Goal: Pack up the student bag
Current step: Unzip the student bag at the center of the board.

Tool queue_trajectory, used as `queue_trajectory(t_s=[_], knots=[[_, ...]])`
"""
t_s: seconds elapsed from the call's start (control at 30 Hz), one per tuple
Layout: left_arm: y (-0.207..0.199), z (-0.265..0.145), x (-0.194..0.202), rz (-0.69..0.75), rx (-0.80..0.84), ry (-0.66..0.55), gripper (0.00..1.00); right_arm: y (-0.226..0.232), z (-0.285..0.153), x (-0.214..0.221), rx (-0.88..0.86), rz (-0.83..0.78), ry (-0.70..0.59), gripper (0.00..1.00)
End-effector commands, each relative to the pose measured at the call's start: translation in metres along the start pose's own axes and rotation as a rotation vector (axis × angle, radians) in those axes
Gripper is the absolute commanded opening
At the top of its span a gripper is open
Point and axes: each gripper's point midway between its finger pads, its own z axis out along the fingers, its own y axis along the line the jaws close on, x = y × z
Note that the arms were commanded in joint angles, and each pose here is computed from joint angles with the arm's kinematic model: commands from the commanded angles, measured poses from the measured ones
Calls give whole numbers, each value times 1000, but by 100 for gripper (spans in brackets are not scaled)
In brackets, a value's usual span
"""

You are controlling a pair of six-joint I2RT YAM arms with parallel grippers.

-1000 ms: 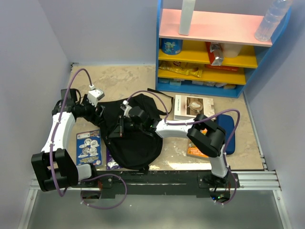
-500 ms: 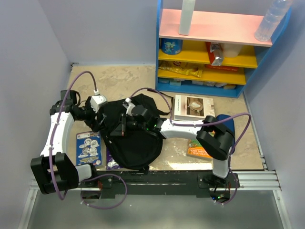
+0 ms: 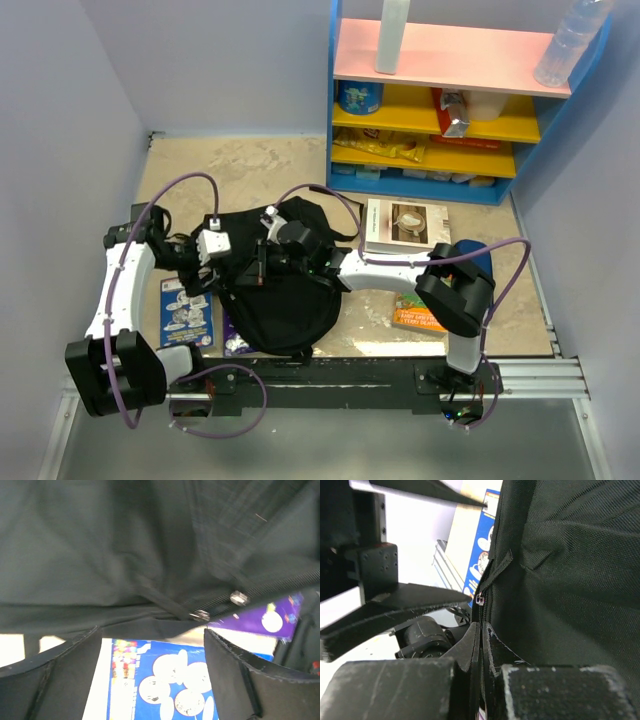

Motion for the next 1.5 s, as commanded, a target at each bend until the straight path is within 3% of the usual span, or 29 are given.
queue_trajectory(t_s=[0.0,0.33,0.6,0.7,0.73,0.9,0.93,1.47], knots=[[-23,4,-2,149,146,-69,85,21,-16,-17,-18,-44,-56,0],[-31,17,-14,432,167,-172,87,29,-22,-23,-15,-54,-69,0],[-24,20,-32,497,155,-264,82,29,-25,-22,-13,-52,-61,0],[-31,27,-22,527,199,-224,67,31,-25,-22,-19,-52,-60,0],[-37,31,-13,548,237,-186,51,34,-26,-23,-26,-52,-61,0],[-39,35,3,534,294,-119,13,37,-28,-22,-29,-55,-56,0],[-36,35,2,528,292,-112,0,38,-30,-23,-30,-58,-56,0],[32,10,-19,417,39,-140,0,24,-75,-4,68,-171,-16,0]])
